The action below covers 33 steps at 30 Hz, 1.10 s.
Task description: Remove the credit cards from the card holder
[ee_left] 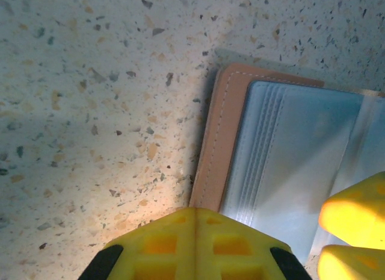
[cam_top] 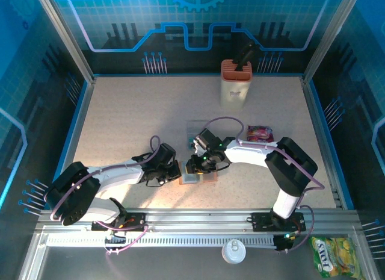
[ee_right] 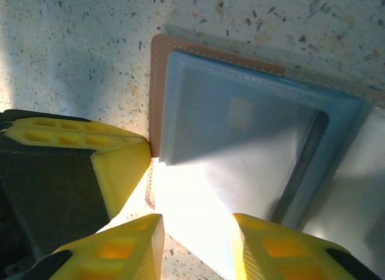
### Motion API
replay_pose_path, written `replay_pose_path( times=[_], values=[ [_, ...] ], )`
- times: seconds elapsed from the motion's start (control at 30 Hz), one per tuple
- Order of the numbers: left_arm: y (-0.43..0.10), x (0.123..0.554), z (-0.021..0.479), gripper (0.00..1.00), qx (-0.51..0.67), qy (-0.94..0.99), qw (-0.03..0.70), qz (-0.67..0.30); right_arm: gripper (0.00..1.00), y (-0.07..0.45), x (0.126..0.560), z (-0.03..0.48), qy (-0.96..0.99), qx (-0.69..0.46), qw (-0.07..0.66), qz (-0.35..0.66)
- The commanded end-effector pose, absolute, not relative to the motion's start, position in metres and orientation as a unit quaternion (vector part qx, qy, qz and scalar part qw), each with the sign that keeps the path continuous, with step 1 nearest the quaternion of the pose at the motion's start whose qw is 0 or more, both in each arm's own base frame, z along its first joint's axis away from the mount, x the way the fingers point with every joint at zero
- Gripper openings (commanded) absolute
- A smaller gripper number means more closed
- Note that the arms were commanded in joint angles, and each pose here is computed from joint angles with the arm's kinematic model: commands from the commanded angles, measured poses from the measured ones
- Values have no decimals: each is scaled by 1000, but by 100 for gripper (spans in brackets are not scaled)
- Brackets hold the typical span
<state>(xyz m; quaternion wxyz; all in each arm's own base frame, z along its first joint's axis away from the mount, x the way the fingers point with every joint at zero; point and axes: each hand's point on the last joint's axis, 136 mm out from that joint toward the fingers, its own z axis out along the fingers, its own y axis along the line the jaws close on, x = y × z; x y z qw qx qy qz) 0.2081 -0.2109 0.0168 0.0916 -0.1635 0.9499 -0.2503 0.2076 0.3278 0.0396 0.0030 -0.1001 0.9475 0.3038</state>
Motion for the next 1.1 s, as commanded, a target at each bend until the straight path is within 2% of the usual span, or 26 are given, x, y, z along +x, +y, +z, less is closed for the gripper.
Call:
replay_pose_path(
  times=[0.0,0.5,1.07],
  values=[
    [-210,207,16,0,-152,956,92,-235,36,330,202,35,949,-106,-6,296],
    [-209,208,16,0,-153,956,93,-233,37,307,205,30,966,-104,10,236],
    [-212,214,37,2,-153,948,116,-252,35,306,204,32,962,-101,20,253]
  ],
)
